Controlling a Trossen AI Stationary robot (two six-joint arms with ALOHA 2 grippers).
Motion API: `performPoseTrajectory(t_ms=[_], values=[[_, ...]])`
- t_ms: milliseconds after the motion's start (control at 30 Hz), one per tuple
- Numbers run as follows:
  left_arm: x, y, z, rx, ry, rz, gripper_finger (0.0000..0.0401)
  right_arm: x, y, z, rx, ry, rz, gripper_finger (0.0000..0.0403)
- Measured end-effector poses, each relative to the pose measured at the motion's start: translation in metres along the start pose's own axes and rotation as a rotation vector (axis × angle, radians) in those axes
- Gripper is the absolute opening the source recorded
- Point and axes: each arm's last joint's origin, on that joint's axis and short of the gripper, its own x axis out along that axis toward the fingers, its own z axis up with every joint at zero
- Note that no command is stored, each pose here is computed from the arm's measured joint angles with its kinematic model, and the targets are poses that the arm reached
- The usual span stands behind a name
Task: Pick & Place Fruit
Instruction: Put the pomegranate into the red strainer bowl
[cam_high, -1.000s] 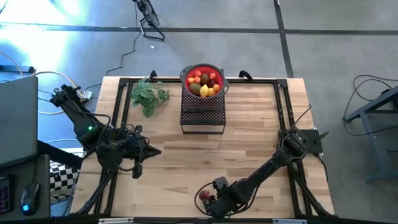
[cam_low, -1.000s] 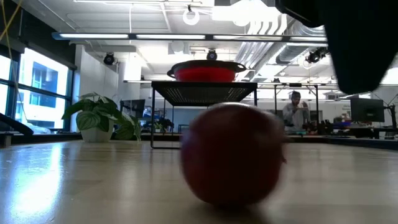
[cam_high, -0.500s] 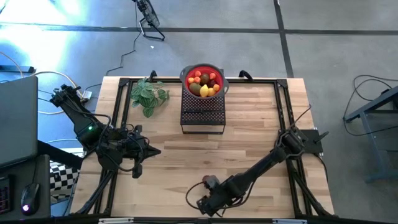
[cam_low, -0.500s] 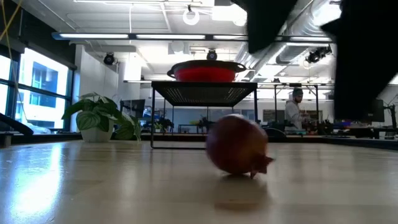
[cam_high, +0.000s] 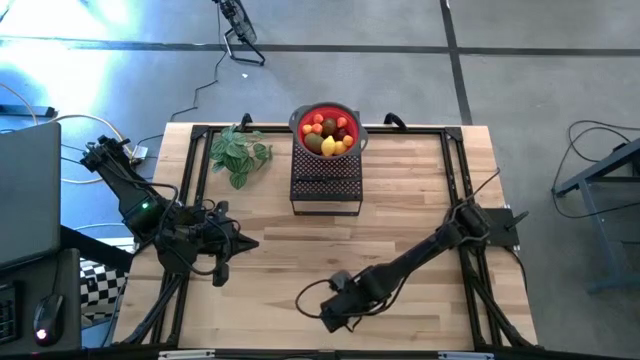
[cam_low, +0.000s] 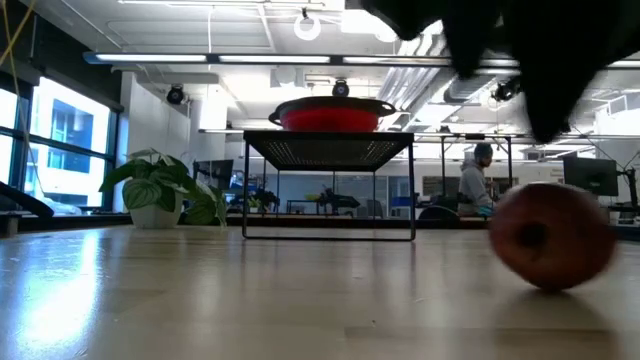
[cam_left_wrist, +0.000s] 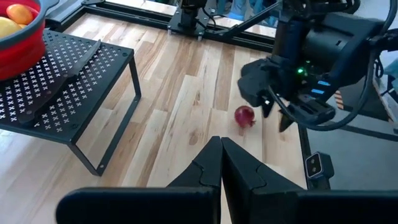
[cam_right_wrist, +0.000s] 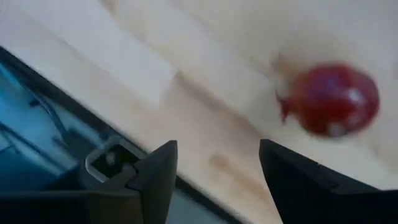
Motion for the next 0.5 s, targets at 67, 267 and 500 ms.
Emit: performPoseTrajectory(t_ms=[67, 267, 500], values=[[0.000, 0.000, 0.000, -0.001, 0.000, 0.000, 0.0000, -0.001, -0.001, -0.002, 0.026, 0.026, -0.014, 0.0214], [0.000, 0.000, 0.000, 0.001, 0.001, 0.001, 0.0000, 0.000, -0.010, -0.009, 0.021, -0.046, -0.101, 0.0205], [0.000, 0.001, -0.001, 0.014, 0.013, 0.011, 0.0000, 0.000, -0.012, -0.009, -0.047, -0.078, -0.123, 0.0205]])
